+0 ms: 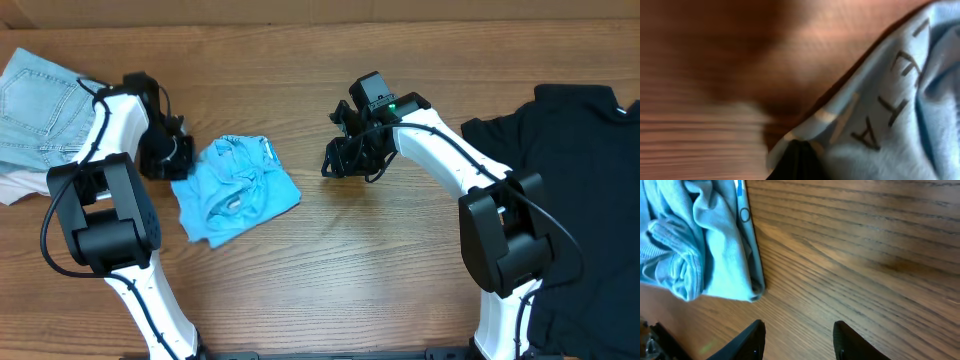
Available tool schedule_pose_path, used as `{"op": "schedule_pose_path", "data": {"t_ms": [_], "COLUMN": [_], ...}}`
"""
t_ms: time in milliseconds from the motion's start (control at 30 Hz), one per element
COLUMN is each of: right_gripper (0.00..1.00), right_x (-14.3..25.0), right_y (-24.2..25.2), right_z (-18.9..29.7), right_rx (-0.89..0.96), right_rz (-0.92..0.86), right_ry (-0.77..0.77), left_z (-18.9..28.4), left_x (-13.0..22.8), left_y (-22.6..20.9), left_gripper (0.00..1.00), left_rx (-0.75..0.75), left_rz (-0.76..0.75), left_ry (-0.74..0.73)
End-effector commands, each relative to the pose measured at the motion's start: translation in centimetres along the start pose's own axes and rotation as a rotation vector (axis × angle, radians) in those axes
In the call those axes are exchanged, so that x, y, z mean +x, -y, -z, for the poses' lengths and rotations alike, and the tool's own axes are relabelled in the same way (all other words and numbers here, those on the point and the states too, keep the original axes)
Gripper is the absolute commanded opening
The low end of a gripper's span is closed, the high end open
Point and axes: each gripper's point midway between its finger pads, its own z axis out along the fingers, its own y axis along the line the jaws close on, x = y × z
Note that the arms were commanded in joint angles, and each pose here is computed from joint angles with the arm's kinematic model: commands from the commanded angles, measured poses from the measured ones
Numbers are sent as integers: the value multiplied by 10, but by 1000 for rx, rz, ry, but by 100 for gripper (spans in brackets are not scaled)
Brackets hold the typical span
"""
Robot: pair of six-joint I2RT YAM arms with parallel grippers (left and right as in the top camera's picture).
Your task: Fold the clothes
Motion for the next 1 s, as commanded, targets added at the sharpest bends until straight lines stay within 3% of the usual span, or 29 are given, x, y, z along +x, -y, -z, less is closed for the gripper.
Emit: {"op": "schedule_pose_path", "data": {"t_ms": [0,167,333,533,600,733,967], "right_gripper": [47,47,47,48,52,52,57], "right_x": [-1,-3,8,23,28,30,13], "right_y": [19,56,65,42,26,19,68], "right_z": [-1,19,33,32,28,19,27], "right_rx": [62,66,-24,-124,-166,-126,53], "right_rz": [-25,-129,-105,-63,-6,9,-235], "right_ry": [4,12,-29,-90,-111,-125,-46], "left_z": [-15,-34,-31,22,48,87,62], "left_x": [28,78,99,65,46,22,27], "left_y": [50,99,122,121,123,138,191], "left_gripper": [4,4,4,4,4,5,4], "left_rx": [248,349,326,260,240,244,221], "left_rz": [-30,-65,-106,-136,-156,-218,-451], "left_ry": [-77,-242,-326,-243,-176,-55,-22]}}
